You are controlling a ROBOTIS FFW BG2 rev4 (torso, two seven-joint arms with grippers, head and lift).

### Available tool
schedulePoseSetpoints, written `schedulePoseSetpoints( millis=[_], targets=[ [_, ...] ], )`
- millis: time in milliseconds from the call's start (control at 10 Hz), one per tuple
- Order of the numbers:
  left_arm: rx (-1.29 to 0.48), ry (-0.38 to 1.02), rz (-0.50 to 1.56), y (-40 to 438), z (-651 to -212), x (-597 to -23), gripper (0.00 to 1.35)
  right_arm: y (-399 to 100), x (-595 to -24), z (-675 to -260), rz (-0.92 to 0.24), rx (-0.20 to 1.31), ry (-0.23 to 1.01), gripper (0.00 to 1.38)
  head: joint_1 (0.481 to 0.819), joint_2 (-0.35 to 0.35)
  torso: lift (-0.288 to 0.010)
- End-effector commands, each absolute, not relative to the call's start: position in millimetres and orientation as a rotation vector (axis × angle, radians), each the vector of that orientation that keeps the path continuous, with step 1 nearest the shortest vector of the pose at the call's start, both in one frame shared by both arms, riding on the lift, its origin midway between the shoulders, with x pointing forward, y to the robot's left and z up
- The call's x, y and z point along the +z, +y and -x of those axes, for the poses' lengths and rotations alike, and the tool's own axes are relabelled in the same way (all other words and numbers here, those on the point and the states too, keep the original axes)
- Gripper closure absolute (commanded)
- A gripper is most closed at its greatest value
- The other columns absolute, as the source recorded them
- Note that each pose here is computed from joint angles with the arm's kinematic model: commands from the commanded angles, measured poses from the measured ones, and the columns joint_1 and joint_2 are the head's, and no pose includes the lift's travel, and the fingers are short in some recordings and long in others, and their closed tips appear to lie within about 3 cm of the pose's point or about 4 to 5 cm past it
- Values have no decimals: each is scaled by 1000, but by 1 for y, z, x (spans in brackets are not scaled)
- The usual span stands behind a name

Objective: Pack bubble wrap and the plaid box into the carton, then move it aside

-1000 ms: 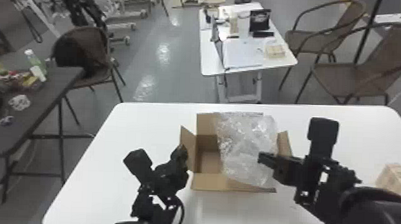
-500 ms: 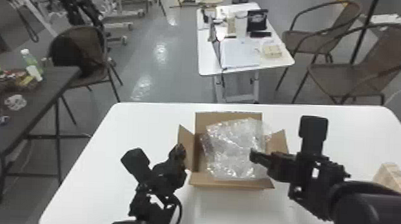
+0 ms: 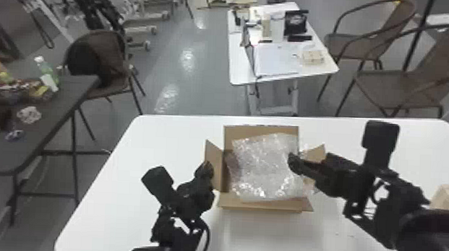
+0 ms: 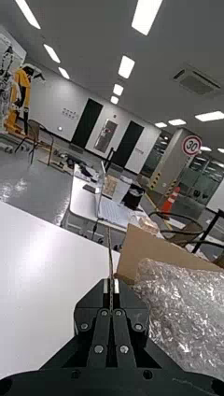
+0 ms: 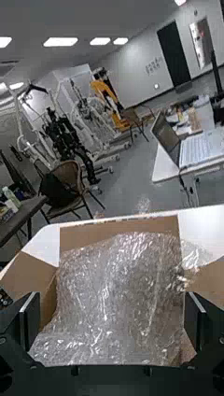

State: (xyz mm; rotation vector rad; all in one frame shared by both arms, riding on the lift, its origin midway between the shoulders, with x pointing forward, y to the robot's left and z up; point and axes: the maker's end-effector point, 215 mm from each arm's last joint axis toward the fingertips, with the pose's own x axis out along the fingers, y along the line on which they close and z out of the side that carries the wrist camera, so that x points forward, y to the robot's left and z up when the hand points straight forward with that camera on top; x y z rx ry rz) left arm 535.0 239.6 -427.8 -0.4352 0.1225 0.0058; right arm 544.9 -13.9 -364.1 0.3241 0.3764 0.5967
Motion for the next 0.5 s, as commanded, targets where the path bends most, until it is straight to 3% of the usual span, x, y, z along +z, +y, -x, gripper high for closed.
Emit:
schedulePoseSetpoints(
  millis=[0,400],
  targets=[
    [13,122,439,245,-534,-428,1214,-63,-344,-538,-221,569,268,136,695,236,-27],
    [31,124,436,261,-529,-431,1214,-179,-411,-475,-139,461,257,136,695,145,-27]
  ],
)
